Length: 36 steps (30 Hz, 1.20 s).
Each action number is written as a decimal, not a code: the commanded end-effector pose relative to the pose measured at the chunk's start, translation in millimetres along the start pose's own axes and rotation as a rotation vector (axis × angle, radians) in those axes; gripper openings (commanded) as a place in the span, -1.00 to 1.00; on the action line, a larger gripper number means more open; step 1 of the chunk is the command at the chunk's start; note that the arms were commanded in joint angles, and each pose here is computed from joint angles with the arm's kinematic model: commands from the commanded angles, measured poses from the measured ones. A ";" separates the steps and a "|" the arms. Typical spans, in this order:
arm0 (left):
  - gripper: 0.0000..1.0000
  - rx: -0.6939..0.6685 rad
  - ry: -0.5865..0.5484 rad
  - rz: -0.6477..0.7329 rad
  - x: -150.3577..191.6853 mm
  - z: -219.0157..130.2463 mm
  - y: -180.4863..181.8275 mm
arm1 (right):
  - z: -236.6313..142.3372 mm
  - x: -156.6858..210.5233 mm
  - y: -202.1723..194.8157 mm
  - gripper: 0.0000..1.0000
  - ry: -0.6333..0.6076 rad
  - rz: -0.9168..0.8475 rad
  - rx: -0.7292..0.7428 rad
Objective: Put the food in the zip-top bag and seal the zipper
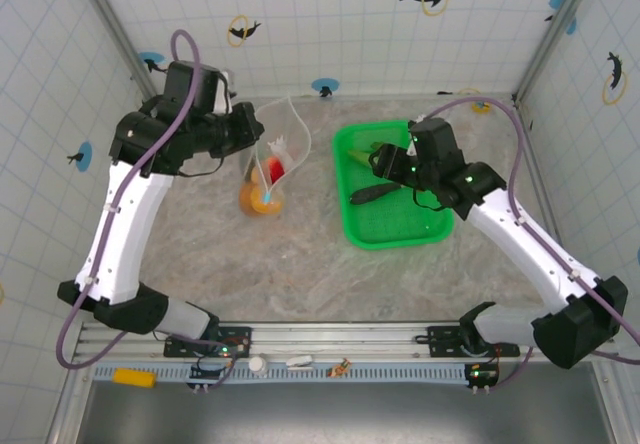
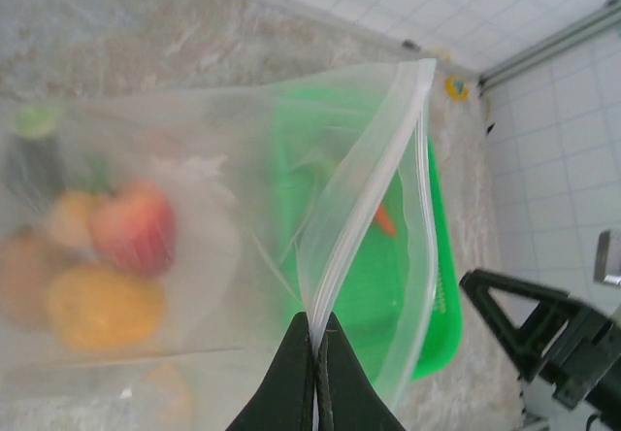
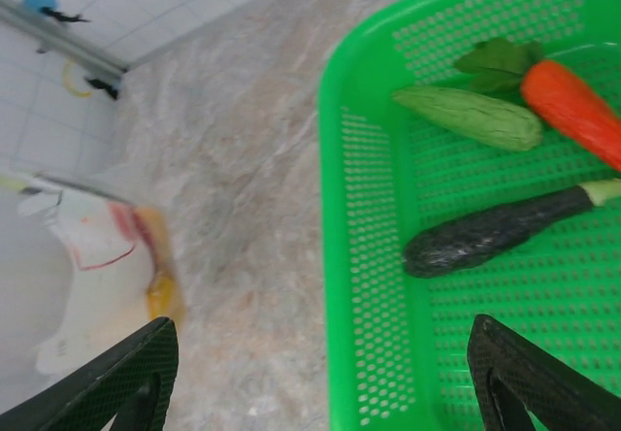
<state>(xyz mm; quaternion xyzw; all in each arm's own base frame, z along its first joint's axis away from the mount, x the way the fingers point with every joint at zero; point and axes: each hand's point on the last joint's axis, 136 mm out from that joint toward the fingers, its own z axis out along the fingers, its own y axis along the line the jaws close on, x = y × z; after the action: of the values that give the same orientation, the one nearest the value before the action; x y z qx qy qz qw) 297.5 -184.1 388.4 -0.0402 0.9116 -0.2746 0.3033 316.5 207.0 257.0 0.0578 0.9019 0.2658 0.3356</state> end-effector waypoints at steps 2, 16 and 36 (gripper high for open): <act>-1.00 0.036 0.156 -0.050 31.0 41.1 6.0 | 32.7 22.6 -52.9 0.61 0.065 0.030 0.195; -1.00 0.272 0.119 -0.405 60.3 101.2 10.3 | 129.6 51.8 -134.3 0.36 0.198 0.537 0.632; -1.00 0.238 0.132 -0.305 47.8 94.7 2.7 | 196.8 38.2 -159.2 0.03 0.110 0.750 0.605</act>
<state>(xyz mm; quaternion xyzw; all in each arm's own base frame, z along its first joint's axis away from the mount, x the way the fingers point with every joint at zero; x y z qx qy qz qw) 314.7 -242.3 292.4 -0.1332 0.8709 -0.4314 0.1943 410.8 165.3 27.4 0.4529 0.8789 0.0832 0.1246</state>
